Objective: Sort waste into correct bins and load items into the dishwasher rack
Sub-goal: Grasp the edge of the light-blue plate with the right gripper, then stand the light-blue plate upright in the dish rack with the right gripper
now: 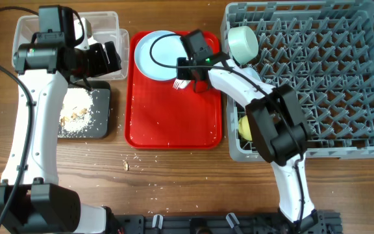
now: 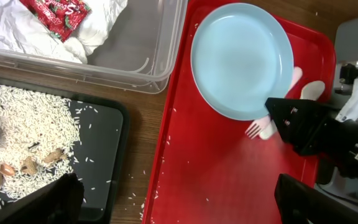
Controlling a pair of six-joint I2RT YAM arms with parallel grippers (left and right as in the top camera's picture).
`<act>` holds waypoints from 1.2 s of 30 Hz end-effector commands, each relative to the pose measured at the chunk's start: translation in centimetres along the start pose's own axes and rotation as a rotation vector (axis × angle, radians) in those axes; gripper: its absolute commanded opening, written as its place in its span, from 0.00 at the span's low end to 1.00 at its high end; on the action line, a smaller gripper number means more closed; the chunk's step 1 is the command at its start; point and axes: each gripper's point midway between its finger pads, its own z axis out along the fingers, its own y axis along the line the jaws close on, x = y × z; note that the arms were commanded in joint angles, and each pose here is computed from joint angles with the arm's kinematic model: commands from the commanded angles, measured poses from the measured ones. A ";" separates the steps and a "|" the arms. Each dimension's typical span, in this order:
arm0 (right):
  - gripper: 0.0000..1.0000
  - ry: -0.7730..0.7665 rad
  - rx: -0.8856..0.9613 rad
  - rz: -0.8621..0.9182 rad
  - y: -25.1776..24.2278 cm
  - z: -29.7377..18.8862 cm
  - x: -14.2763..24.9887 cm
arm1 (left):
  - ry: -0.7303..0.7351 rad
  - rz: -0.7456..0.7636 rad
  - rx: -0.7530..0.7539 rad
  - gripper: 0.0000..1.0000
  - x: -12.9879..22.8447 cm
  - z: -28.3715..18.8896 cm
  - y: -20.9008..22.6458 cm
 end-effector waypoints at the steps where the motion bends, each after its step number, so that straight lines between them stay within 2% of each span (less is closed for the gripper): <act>1: 0.31 0.009 -0.004 0.010 0.1 1.1 0.1 | -0.020 0.008 -0.001 1.00 -0.5 -0.5 -0.1; 4: 0.18 0.013 0.003 0.000 -0.1 1.1 0.2 | -0.020 0.008 -0.001 1.00 -0.5 -0.5 -0.1; 8: 0.15 0.048 0.030 0.003 -0.8 1.0 1.1 | -0.020 0.008 -0.001 1.00 -0.5 -0.5 -0.1; 11: 0.04 0.070 0.047 0.002 -1.6 0.8 1.3 | -0.020 0.008 -0.001 1.00 -0.5 -0.5 -0.1; 15: 0.04 0.042 0.042 -0.027 -2.1 -0.7 -0.1 | -0.020 0.008 -0.001 1.00 -0.5 -0.5 -0.1; 19: 0.04 -0.071 0.001 -0.140 -0.4 -5.8 -3.9 | -0.020 0.008 -0.001 1.00 -0.5 -0.5 -0.1; 22: 0.04 -0.207 -0.032 -0.189 1.2 -12.1 -7.5 | -0.020 0.008 -0.001 1.00 -0.5 -0.5 -0.1; 24: 0.04 -0.332 0.010 -0.190 0.8 -17.8 -10.2 | -0.020 0.008 -0.001 1.00 -0.5 -0.5 -0.1; 26: 0.04 -0.508 0.208 -0.127 -2.7 -25.3 -13.1 | -0.020 0.008 -0.001 1.00 -0.5 -0.5 -0.1; 29: 0.04 -0.675 0.628 -0.026 -10.2 -34.7 -14.2 | -0.020 0.008 -0.001 1.00 -0.5 -0.5 -0.1; 30: 0.04 -0.673 0.779 -0.067 -12.5 -37.3 -14.1 | -0.020 0.008 -0.001 1.00 -0.5 -0.5 -0.1; 33: 0.04 -0.547 1.031 -0.205 -16.6 -39.3 -13.5 | -0.020 0.008 -0.001 1.00 -0.5 -0.5 -0.1; 36: 0.04 -0.474 1.114 -0.202 -19.7 -39.4 -13.2 | -0.020 0.008 -0.001 1.00 -0.5 -0.5 -0.1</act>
